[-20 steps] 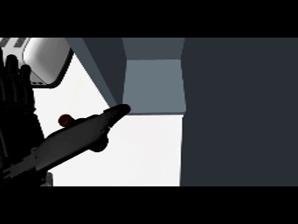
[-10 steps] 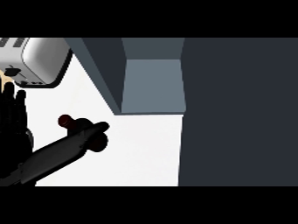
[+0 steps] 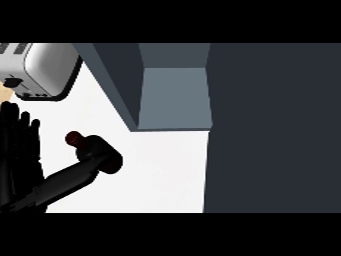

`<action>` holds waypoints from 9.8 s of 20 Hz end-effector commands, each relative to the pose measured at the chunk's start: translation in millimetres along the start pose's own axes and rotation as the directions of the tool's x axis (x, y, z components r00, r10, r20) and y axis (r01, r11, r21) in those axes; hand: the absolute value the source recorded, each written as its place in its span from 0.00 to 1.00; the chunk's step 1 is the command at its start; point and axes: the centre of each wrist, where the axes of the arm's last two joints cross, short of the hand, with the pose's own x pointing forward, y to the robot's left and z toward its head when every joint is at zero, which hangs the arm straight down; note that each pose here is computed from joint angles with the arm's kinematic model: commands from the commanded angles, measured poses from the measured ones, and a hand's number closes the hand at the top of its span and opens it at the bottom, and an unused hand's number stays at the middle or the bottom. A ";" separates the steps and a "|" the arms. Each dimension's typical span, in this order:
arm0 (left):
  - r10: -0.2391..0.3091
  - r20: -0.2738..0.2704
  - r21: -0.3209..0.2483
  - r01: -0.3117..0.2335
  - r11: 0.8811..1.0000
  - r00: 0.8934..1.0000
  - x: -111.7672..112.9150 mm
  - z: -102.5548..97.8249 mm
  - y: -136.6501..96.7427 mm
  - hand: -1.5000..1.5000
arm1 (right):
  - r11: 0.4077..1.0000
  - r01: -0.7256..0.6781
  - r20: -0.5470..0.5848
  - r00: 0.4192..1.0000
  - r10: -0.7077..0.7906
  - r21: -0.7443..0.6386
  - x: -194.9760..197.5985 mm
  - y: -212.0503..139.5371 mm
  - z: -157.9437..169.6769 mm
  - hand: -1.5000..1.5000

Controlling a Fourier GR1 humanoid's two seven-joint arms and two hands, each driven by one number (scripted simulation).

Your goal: Pick up the wine, place it into the cabinet and close the cabinet

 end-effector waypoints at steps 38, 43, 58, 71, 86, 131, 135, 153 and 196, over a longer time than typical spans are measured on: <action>0.004 -0.165 -0.068 -0.016 0.998 0.986 -200.5 -39.2 12.4 0.00 | 1.000 0.025 0.108 0.994 -0.025 0.009 49.3 1.0 38.2 0.00; 0.060 -0.183 -0.045 -0.069 0.997 0.981 -222.3 -28.3 22.7 0.00 | 1.000 0.014 0.097 0.995 -0.015 0.014 51.5 -0.9 40.2 0.00; 0.317 -0.143 0.052 -0.313 0.948 0.938 -244.6 -38.8 10.7 0.00 | 1.000 0.014 0.072 0.997 -0.015 0.016 45.0 1.4 30.6 0.00; 0.368 -0.134 0.022 -0.368 0.929 0.920 -245.5 -56.2 -9.4 1.00 | 1.000 0.001 0.078 0.997 -0.002 0.017 54.3 1.5 37.5 0.00; 0.312 0.009 -0.232 -0.301 0.925 0.950 -248.7 -44.9 10.7 1.00 | 1.000 0.002 0.074 0.997 -0.002 0.006 33.8 -6.3 28.2 0.00; 0.287 -0.019 -0.422 -0.267 0.866 0.958 -100.0 -40.2 -132.5 1.00 | 1.000 -0.001 0.086 0.996 0.001 0.005 32.0 -14.0 33.8 0.00; 0.237 -0.037 -0.418 -0.231 0.879 0.971 -107.6 -31.5 -150.3 1.00 | 0.999 0.038 0.072 0.997 -0.039 0.010 26.1 -4.9 32.5 0.00; 0.278 -0.089 -0.340 -0.291 0.894 0.957 -149.8 -69.3 -167.5 1.00 | 1.000 0.006 0.074 0.997 -0.008 0.025 31.9 -13.8 28.6 0.00; -0.172 0.070 -0.082 0.178 0.981 0.983 -99.0 -167.8 -182.9 0.00 | 0.998 0.046 0.072 0.996 -0.049 0.048 21.7 -5.3 29.8 0.00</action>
